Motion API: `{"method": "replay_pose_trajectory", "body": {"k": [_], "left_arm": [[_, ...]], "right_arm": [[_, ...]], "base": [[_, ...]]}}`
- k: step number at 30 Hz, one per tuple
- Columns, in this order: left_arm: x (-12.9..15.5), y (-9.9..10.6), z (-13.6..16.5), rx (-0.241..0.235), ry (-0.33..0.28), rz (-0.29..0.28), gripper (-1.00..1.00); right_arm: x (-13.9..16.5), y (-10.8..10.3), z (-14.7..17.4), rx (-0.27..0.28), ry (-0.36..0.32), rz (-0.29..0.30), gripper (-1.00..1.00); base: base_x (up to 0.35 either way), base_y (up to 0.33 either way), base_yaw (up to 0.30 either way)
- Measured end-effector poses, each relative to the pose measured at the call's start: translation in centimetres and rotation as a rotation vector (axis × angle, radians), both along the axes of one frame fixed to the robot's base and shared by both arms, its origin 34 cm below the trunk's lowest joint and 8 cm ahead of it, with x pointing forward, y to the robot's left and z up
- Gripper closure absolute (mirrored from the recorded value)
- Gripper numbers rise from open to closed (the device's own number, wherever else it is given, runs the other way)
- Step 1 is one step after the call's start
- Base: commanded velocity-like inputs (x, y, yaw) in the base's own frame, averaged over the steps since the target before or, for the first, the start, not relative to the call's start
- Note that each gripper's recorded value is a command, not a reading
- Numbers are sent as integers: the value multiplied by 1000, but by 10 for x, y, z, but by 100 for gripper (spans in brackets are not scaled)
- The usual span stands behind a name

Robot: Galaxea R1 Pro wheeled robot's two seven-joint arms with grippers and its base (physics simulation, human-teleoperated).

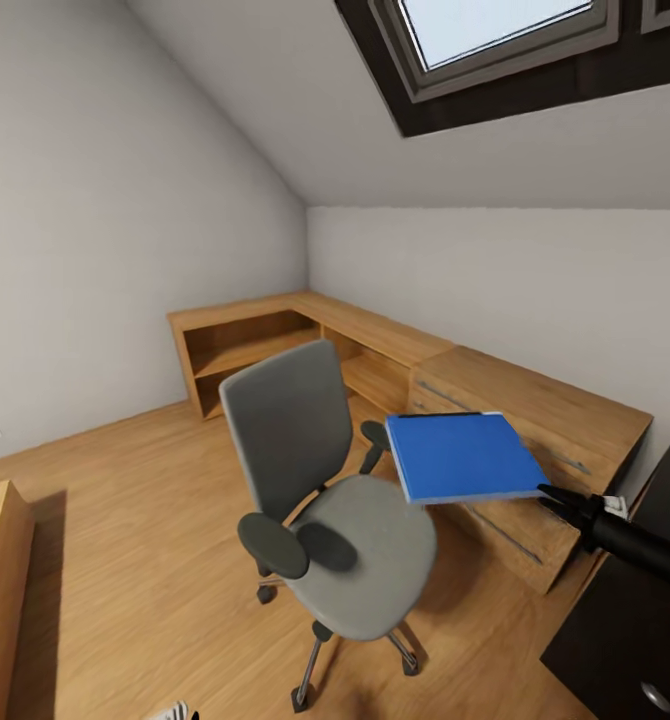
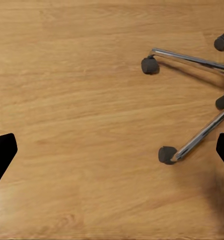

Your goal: In the bedroom, organize the workspace by keeping the computer under the desk, ensuring the monitor is on the desk, placing the keyboard on the desk next to the monitor, placing the mouse on the desk next to the keyboard, moving the folder from the swivel chair onto the desk next to the mouse, stacking the notebook on top of the folder with the pen on top of the notebook, and positioning the swivel chair next to the desk.

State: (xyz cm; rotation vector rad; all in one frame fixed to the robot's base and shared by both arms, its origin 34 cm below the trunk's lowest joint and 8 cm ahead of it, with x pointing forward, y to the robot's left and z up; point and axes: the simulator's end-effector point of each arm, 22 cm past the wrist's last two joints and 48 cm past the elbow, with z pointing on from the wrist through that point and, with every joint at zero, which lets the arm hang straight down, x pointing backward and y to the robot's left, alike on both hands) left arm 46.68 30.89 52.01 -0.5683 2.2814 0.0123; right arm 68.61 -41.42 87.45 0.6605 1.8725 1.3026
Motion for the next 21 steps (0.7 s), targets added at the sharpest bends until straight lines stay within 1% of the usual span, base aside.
{"method": "replay_pose_trajectory", "body": {"k": [3, 9, 14, 21], "left_arm": [[-4, 0, 3, -3, 9, 1, -100], [-17, 9, 6, 2, 41, 1, -100], [-25, 7, 10, -6, 59, -1, -100], [-28, 5, 20, -10, 65, -4, -100]], "right_arm": [[1, 0, 8, 6, -9, -2, 100], [1, 0, 20, 7, -17, -5, 100], [1, -1, 28, 6, -18, -5, 100], [1, -4, 41, 7, -22, -11, 100]], "base": [[0, 0, -215], [0, 0, -254], [0, 0, -243], [0, 0, -32]]}}
